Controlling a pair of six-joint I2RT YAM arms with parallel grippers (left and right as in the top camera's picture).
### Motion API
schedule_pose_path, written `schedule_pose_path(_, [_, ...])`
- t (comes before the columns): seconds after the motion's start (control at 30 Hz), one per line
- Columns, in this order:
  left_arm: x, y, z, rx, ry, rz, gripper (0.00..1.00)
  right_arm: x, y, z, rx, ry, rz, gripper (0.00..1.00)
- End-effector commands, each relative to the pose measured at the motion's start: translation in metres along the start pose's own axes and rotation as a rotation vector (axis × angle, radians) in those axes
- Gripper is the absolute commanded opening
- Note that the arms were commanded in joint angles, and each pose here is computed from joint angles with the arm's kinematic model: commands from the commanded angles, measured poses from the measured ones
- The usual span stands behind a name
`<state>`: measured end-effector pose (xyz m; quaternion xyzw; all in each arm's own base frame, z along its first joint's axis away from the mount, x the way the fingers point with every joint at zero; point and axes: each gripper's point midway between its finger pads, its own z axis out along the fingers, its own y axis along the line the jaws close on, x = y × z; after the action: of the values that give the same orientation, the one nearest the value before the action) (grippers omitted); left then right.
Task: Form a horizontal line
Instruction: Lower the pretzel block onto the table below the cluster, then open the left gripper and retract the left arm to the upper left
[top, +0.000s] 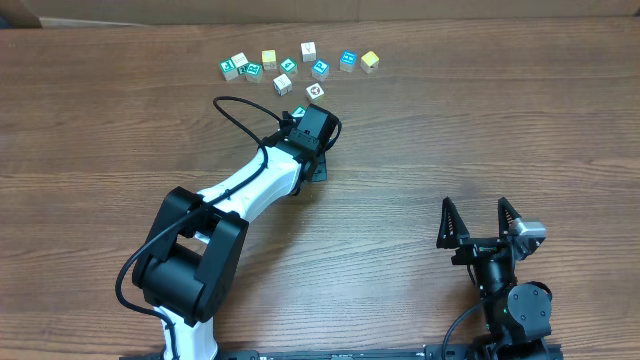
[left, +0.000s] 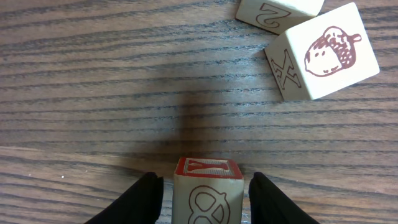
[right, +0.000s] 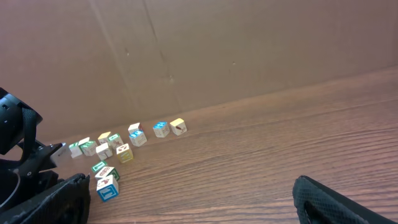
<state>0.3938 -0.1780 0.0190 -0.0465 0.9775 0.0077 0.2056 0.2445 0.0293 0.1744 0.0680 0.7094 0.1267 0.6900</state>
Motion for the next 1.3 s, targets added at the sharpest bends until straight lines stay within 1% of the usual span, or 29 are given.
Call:
schedule_pose_path(0.0, [-0.003,0.004,0.002,-0.018,-0.007,0.006,0.44,0.002,-0.002,0.000,0.002,-0.004,0.000,1.00])
schedule_pose_path(0.03, [-0.008,0.002,-0.002,-0.009,-0.020,0.012,0.45,0.002,-0.002,0.000,0.002,-0.004,0.000,1.00])
schedule_pose_path(0.13, [-0.034,-0.004,-0.023,0.024,-0.083,0.020,0.55,0.002,-0.002,0.000,0.002,-0.004,0.000,1.00])
schedule_pose_path(0.3, [-0.093,-0.001,-0.075,0.059,-0.173,0.016,0.63,0.002,-0.002,0.000,0.002,-0.004,0.000,1.00])
schedule_pose_path(0.47, [-0.138,0.029,-0.112,0.037,-0.219,-0.023,0.73,0.002,-0.002,0.000,0.002,-0.004,0.000,1.00])
schedule_pose_path(0.53, [-0.149,0.048,-0.116,0.019,-0.228,-0.063,0.74,0.002,-0.002,0.000,0.002,-0.004,0.000,1.00])
schedule_pose_path(0.63, [-0.159,0.079,-0.113,0.016,-0.218,-0.119,0.75,0.002,-0.002,0.000,0.002,-0.004,0.000,1.00])
schedule_pose_path(0.83, [-0.158,0.122,-0.105,0.066,-0.146,-0.218,0.77,0.002,-0.002,0.000,0.002,-0.004,0.000,1.00])
schedule_pose_path(0.9, [-0.159,0.136,-0.103,0.061,-0.138,-0.247,0.83,0.002,-0.002,0.000,0.002,-0.004,0.000,1.00])
schedule_pose_path(0.93, [-0.159,0.143,-0.102,0.054,-0.137,-0.259,0.88,0.002,-0.002,0.000,0.002,-0.004,0.000,1.00])
schedule_pose_path(0.97, [-0.159,0.149,-0.102,0.047,-0.136,-0.269,0.96,0.002,-0.002,0.000,0.002,-0.004,0.000,1.00])
schedule_pose_path(1.0, [-0.160,0.155,-0.101,0.040,-0.135,-0.281,1.00,0.002,-0.002,0.000,0.002,-0.004,0.000,1.00])
schedule_pose_path(1.1, [-0.160,0.168,-0.101,0.024,-0.133,-0.304,1.00,0.002,-0.002,0.000,0.002,-0.004,0.000,1.00])
schedule_pose_path(1.27, [-0.160,0.171,-0.101,0.021,-0.133,-0.310,1.00,0.002,-0.002,0.000,0.002,-0.004,0.000,1.00])
